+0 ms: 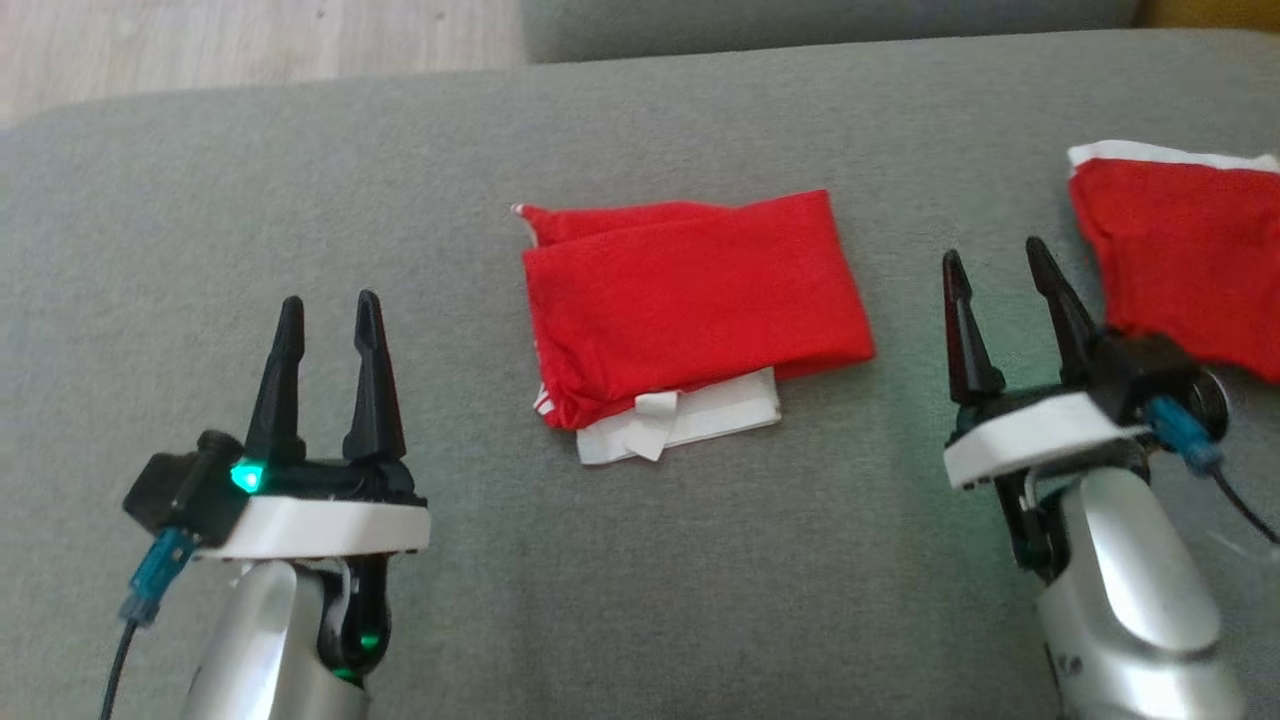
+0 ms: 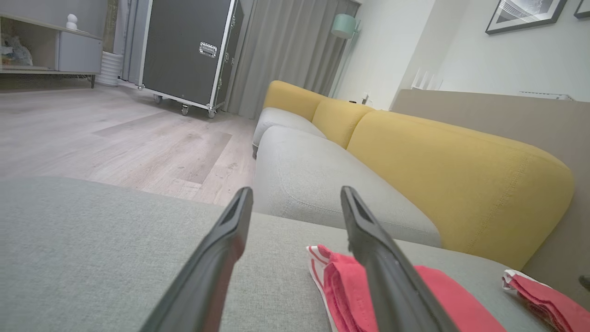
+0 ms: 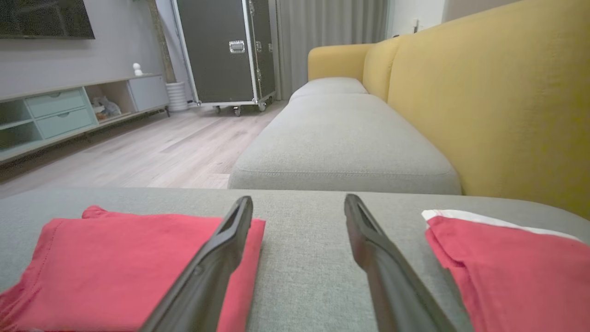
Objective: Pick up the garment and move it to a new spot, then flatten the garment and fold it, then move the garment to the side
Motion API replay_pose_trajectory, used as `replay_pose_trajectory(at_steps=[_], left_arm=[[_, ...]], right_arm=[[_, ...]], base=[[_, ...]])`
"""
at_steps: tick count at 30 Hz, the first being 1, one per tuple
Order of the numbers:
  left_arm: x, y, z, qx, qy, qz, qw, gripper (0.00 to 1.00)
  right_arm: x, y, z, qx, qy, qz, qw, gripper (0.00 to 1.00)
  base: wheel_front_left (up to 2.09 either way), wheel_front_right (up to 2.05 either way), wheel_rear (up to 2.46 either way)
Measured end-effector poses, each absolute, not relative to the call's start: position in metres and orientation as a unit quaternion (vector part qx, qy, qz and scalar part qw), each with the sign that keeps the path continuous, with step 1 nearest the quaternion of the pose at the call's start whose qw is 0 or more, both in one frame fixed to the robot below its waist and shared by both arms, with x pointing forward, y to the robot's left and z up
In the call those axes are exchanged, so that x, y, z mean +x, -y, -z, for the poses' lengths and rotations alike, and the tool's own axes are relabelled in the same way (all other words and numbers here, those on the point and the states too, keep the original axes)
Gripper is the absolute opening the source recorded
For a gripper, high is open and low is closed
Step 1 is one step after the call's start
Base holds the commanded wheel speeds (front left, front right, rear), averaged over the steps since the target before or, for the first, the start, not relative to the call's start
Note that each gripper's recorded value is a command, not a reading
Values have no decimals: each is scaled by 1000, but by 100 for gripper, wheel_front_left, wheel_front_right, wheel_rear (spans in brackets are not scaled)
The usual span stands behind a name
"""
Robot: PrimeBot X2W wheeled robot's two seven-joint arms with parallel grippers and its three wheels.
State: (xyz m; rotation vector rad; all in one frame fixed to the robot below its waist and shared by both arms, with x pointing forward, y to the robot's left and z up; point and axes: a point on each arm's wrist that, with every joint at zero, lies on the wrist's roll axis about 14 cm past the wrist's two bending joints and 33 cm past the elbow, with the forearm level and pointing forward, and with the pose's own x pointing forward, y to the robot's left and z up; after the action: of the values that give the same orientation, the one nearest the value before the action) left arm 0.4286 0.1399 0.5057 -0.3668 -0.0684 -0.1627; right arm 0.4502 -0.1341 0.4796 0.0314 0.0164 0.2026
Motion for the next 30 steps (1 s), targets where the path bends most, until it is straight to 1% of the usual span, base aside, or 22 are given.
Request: replay_pose_trajectory(at_steps=[3,8,16,20,23,24,25,26,30], left_arm=[[429,-144,-501,-179,27,75,980,100],[426,-155,-495,-175,21,62,982,100],[424,-167,-488,-169,11,47,984,100],[425,-172,-486,-167,11,38,985,100],[424,-173,-486,-167,10,37,985,100],[423,-173,-486,-167,10,37,985,100],[423,-173,-487,-167,10,37,985,100],[423,-173,-488,-167,12,37,985,100],[423,-168,-494,-168,19,46,985,100]], right_arm=[[464,123,-468,16,-34,-114,993,100],[481,104,-438,36,-99,-130,986,100],[478,69,-377,51,-234,-166,957,100],[486,55,-366,35,-268,-188,944,100],[488,53,-365,27,-276,-194,941,100],[488,53,-365,23,-277,-195,941,78],[488,52,-365,22,-278,-195,940,16],[488,52,-366,21,-277,-196,940,0],[483,51,-373,5,-256,-203,945,0]], base=[[0,0,0],[0,0,0],[0,0,0],[0,0,0],[0,0,0],[0,0,0],[0,0,0],[0,0,0],[0,0,0]])
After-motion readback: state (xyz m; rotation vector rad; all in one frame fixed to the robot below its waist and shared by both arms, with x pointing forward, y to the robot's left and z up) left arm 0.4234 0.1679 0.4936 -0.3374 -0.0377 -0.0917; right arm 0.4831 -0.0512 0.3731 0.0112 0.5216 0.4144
